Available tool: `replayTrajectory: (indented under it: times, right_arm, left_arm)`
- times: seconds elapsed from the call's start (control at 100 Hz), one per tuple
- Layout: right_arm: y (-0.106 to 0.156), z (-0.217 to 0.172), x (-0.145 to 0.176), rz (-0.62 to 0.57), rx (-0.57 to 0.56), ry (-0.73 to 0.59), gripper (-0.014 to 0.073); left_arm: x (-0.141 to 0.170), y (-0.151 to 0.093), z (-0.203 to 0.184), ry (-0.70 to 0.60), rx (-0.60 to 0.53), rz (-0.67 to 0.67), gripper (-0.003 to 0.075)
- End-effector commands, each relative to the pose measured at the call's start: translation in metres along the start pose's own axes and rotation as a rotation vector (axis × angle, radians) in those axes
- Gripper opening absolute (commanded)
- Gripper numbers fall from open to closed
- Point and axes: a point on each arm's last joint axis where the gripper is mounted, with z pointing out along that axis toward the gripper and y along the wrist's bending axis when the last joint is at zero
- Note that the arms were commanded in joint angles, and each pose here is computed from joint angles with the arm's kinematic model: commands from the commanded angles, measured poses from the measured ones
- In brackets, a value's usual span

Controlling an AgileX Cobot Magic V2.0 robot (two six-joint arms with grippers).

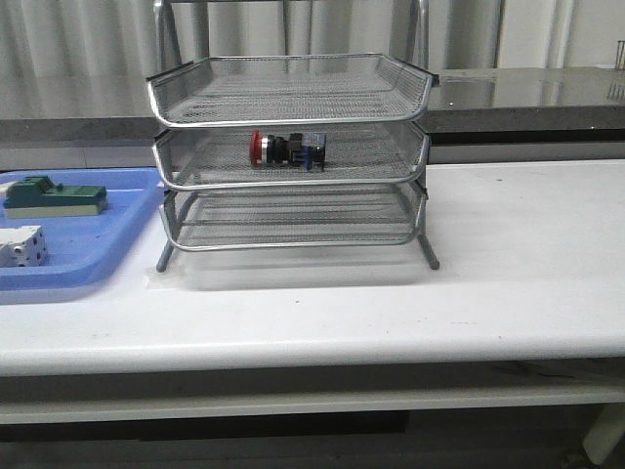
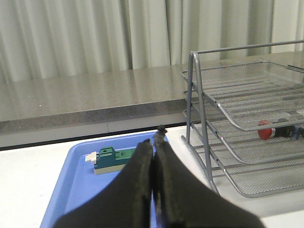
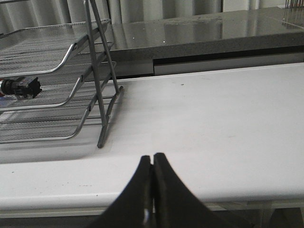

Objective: Place button on rack with both arms

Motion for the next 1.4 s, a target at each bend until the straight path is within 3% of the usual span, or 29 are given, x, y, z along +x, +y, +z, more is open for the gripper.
replayTrajectory:
  times: [0.0, 0.81, 0.96, 1.09, 1.39]
  right_arm:
    - [0.001, -0.003, -0.014, -0.009, -0.008, -0.123, -0.0057]
    - [0.001, -0.003, -0.014, -0.009, -0.008, -0.123, -0.0057]
    - [0.001, -0.003, -0.014, -0.009, -0.008, -0.123, -0.0057]
    - [0.001, -0.003, -0.014, -0.009, -0.008, -0.123, -0.0057]
    - [0.001, -0.003, -0.014, -0.009, -0.008, -0.123, -0.0057]
  left_arm:
    - [-0.015, 0.003, 0.001, -0.087, -0.032, -0.013, -0.0020]
    - [-0.015, 0.003, 0.001, -0.086, -0.032, -0.013, -0.0020]
    - [-0.015, 0.002, 0.000, -0.093, -0.020, 0.067, -0.0020]
    - [-0.014, 0.001, -0.005, -0.082, -0.014, 0.060, -0.0020]
    - [0.014, 0.006, -0.027, 0.001, -0.117, -0.008, -0.0020]
